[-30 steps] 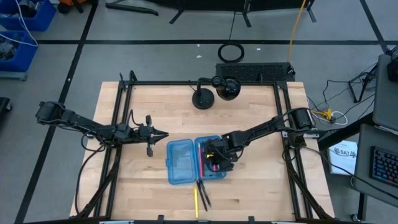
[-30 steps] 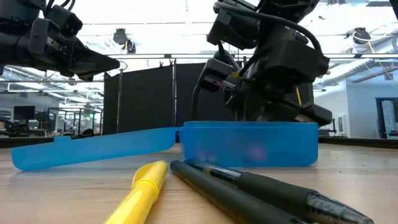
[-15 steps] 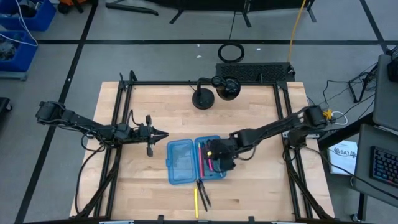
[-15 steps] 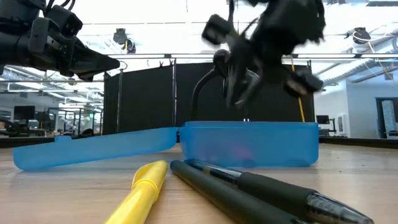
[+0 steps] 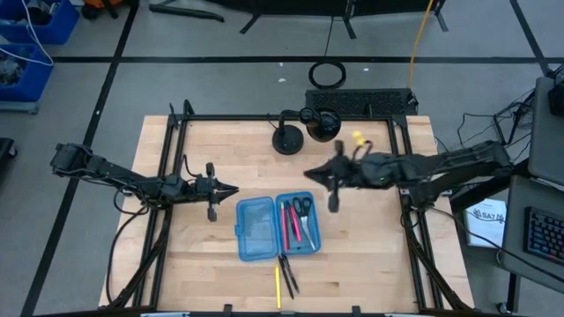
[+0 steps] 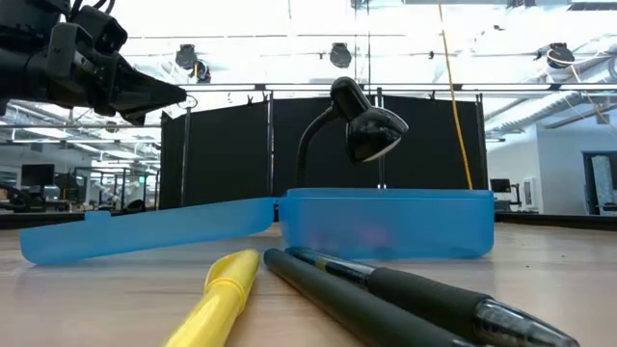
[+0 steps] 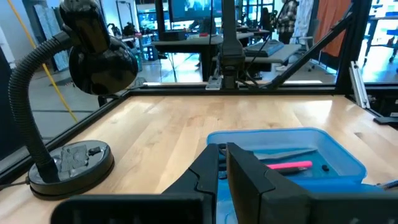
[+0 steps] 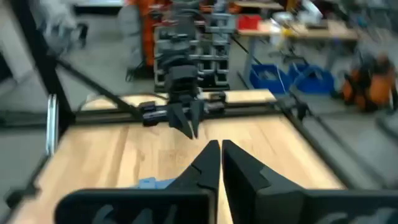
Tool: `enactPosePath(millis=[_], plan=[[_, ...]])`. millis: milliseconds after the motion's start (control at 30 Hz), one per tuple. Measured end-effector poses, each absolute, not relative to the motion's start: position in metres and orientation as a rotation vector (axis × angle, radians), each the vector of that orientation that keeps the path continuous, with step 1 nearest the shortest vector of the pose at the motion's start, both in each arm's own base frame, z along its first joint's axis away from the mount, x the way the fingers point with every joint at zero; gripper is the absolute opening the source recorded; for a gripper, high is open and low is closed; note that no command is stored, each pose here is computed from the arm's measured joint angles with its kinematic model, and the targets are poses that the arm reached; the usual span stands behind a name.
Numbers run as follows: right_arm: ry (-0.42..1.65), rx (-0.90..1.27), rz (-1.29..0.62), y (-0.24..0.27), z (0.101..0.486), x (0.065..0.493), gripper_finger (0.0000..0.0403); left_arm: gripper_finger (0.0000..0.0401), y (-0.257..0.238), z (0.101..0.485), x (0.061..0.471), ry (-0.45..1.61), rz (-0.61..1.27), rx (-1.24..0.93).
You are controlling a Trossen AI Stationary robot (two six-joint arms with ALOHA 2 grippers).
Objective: Pick & place school supplies into a supply box
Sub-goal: Put the yellow pen into the blue supply box
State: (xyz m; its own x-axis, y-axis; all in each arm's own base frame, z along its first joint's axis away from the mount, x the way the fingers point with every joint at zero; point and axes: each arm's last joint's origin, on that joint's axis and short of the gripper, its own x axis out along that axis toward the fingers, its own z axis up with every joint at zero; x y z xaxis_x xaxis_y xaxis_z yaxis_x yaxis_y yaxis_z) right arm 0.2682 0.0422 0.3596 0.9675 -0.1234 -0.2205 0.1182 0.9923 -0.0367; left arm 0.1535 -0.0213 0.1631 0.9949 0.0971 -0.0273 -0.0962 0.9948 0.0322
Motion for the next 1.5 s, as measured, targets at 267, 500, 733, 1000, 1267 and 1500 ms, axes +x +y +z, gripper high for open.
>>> enactPosePath(millis=[267,500,733,1000,1267,1500], plan=[[0.219,0.085,-0.188,0.043,0.306,0.217,0.0002,0.0037,-0.021,0.168,0.154,-0.019,0.098,0.018],[0.095,0.013,-0.158,0.038,0.246,0.188,0.0001,0.0037,-0.022,0.168,0.154,-0.025,0.069,-0.069],[0.002,-0.041,-0.154,0.034,0.207,0.172,0.0001,0.0037,-0.022,0.162,0.154,0.029,0.092,-0.263],[0.035,-0.113,-0.152,0.033,0.194,0.168,0.0,0.0037,-0.041,0.168,0.155,0.067,0.01,-0.435],[0.057,-0.134,-0.15,0.033,0.192,0.168,0.0,0.0037,-0.103,0.251,0.182,0.185,0.153,-0.451],[0.117,-0.155,-0.146,0.033,0.186,0.167,0.0,0.0037,-0.172,0.292,0.229,0.345,0.288,-0.648]])
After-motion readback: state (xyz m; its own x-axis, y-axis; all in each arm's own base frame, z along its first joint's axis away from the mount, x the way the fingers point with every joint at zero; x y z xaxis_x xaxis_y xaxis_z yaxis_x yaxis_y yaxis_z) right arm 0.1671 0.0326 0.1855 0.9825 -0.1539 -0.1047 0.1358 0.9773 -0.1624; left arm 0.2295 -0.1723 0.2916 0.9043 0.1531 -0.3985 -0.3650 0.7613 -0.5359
